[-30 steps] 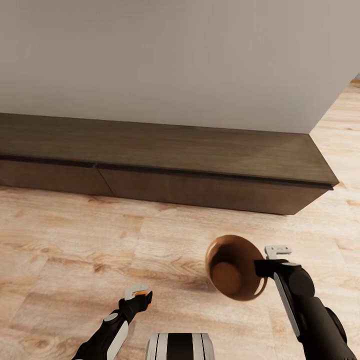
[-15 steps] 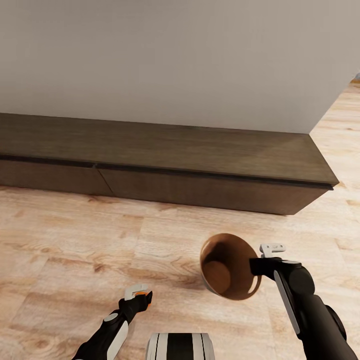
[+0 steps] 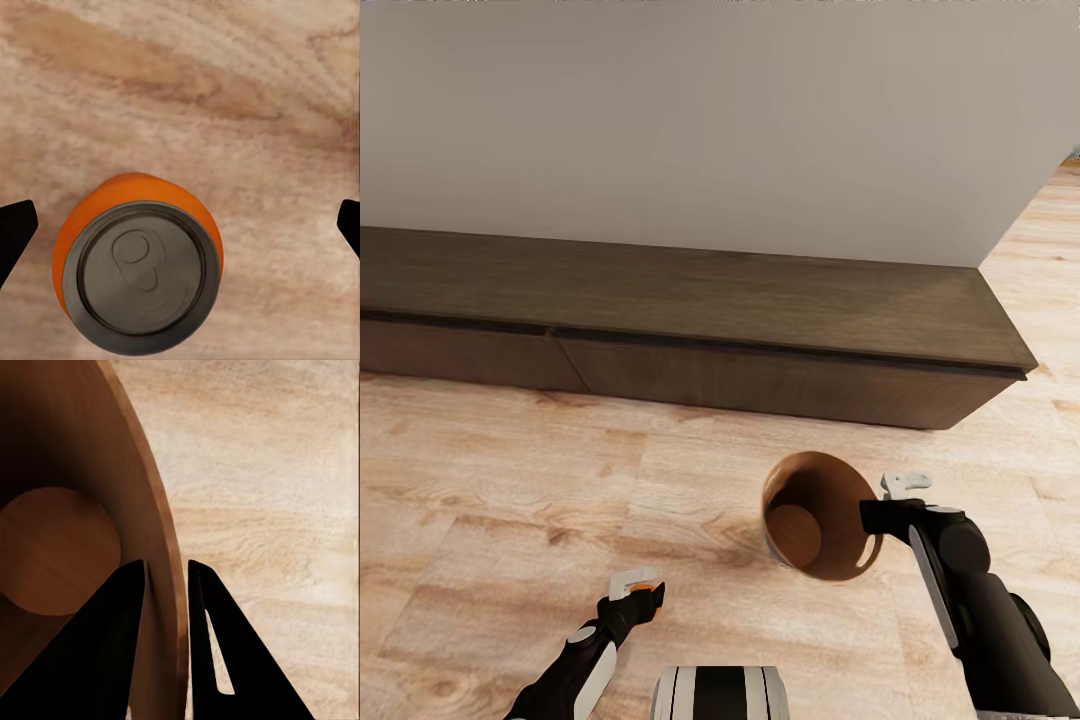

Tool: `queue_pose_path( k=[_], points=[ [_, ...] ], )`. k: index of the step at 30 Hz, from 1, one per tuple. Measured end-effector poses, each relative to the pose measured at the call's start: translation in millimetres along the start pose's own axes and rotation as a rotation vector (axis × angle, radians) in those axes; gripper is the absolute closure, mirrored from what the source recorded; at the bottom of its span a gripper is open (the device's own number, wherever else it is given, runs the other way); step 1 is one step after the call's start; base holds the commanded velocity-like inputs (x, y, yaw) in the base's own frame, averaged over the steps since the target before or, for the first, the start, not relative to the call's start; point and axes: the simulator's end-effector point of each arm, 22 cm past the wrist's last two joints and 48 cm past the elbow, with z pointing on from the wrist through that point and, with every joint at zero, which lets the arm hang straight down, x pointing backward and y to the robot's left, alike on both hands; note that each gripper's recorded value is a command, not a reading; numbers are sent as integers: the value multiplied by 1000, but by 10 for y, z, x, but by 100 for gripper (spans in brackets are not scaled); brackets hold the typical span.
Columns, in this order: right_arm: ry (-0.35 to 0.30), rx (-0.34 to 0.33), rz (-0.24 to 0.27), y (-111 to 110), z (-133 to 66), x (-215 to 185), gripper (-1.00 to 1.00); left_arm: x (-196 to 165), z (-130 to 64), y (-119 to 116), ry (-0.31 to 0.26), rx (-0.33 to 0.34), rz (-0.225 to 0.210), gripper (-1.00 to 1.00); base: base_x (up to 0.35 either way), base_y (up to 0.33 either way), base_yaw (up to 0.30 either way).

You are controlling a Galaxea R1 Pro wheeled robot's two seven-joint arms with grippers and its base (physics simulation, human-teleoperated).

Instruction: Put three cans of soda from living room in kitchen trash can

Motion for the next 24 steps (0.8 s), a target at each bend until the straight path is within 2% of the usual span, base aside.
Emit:
queue_pose_path(
  k=[12,24],
  points=[
    [-78,13,5,-70,-71,-517,100,-5,2,-1,0,0,0,-100,0,0,0],
    [-88,5,9,-50,-62,-568,100,13,19,5,0,0,0,-100,0,0,0]
  ],
)
